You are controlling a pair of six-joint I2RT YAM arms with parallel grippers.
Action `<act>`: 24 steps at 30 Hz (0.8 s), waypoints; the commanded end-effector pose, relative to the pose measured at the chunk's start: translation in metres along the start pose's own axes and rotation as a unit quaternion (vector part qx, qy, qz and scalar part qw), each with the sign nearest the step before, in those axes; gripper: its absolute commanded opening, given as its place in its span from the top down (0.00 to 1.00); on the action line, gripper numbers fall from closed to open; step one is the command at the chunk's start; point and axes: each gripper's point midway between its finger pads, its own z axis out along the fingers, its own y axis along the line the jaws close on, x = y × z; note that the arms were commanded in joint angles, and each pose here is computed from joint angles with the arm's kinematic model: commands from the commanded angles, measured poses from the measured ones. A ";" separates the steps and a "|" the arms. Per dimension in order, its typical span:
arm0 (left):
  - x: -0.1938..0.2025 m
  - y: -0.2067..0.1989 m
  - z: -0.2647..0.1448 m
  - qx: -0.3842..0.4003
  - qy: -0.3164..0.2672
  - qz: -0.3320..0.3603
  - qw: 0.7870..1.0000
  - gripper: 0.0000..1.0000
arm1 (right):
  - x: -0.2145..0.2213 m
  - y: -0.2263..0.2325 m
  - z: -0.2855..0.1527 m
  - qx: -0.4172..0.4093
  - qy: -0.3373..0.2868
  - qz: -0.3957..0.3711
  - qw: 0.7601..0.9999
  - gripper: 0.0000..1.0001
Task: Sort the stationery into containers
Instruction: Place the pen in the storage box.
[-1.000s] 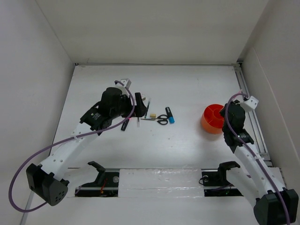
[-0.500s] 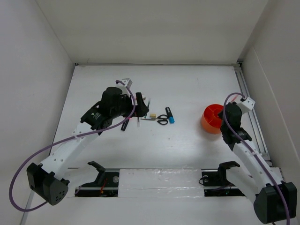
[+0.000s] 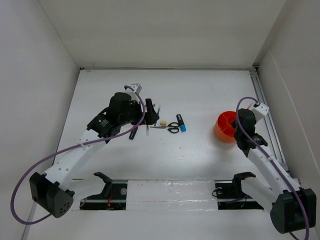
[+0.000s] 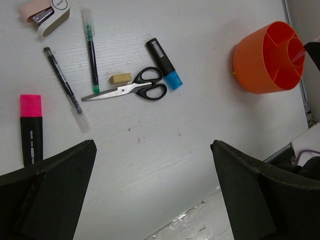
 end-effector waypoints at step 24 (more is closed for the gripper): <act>-0.007 0.003 0.008 -0.014 -0.009 -0.002 1.000 0.00 | -0.056 0.044 -0.035 -0.094 -0.036 0.032 0.994 0.46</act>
